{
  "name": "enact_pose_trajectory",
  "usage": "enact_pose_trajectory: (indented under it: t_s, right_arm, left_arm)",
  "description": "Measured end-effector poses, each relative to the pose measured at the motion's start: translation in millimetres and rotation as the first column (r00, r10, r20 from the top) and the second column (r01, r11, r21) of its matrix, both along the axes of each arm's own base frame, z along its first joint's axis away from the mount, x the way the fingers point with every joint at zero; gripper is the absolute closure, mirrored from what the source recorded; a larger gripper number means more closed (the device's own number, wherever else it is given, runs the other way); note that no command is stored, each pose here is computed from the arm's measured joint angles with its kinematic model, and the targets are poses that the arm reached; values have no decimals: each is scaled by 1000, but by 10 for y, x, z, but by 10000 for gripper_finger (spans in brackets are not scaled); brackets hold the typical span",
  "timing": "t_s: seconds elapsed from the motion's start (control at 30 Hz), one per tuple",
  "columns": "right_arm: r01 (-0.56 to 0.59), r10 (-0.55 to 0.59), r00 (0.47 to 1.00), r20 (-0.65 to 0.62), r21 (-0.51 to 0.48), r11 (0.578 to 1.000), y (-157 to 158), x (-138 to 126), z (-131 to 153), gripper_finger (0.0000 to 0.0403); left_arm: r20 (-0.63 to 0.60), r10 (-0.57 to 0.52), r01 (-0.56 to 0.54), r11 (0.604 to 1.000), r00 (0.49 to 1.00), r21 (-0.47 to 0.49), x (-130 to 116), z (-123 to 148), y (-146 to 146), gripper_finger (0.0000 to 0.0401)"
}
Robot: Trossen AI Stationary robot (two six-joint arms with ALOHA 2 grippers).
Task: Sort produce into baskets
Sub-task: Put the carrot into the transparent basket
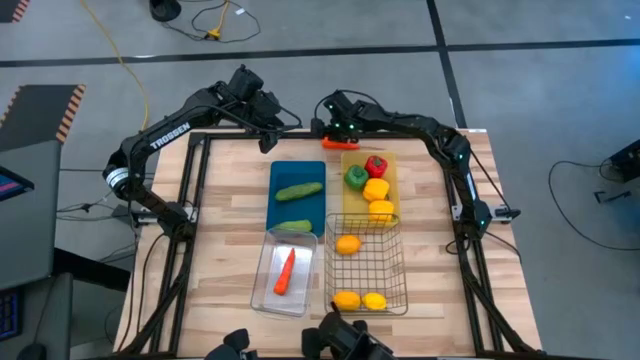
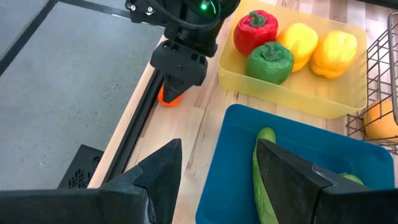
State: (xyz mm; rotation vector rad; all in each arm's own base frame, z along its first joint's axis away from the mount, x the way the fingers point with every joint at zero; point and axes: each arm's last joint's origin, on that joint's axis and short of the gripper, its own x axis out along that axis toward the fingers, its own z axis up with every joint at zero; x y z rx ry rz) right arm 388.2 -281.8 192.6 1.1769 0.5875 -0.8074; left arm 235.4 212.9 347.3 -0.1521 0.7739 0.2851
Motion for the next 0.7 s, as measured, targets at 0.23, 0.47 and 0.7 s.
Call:
enact_pose_trajectory:
  t_s: [0.23,0.47,0.7]
  right_arm:
    - [5,-6,999,43,27,1000,8,56,-39,117]
    - [43,-45,998,36,42,998,-21,24,-42,117]
    - [70,-70,997,-15,33,997,3,2,-86,117]
  left_arm:
    - [0,-1,1,1000,1000,0,0,0,0,207]
    - [0,-1,1,1000,1000,0,1,0,-1,207]
    - [1,-1,1,1000,1000,0,1,0,-1,207]
